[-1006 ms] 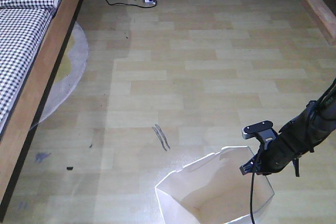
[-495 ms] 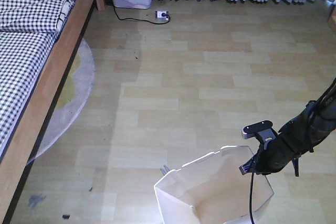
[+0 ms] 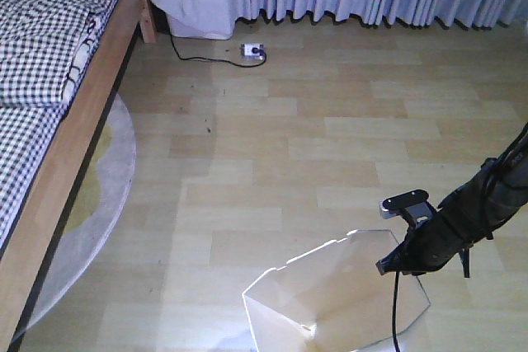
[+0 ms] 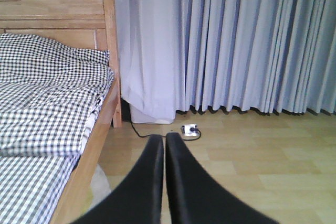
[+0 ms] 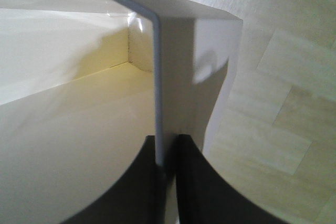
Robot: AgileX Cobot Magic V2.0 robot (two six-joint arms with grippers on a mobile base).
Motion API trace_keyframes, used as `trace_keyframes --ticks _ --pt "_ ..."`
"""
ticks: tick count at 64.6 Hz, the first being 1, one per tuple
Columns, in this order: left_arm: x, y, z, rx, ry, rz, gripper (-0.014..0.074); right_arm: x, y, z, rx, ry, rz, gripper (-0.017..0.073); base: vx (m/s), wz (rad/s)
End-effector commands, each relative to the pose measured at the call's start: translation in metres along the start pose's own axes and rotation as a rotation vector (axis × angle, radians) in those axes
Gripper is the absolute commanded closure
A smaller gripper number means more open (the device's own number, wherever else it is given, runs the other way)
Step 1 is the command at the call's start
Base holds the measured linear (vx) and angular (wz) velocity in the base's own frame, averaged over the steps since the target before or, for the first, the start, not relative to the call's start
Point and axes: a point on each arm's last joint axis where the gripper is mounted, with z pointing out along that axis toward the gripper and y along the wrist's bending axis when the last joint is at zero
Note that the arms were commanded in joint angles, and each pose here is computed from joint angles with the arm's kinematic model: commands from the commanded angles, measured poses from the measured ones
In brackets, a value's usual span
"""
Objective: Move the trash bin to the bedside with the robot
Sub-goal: 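Drive toward the curtains beside the bed, dragging the bin along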
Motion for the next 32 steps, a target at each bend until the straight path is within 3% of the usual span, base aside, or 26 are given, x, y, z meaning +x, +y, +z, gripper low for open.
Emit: trace_keyframes --ticks 1,32 --pt "-0.0003 0.0018 0.0004 -0.014 -0.062 -0.012 0.06 -0.0137 -0.0007 -0.0193 -0.012 -0.068 0.003 0.0562 0.51 -0.01" --pt "-0.0003 0.0018 0.0004 -0.014 -0.062 -0.012 0.06 -0.0137 -0.0007 -0.0193 -0.012 -0.068 0.002 0.0562 0.51 0.02"
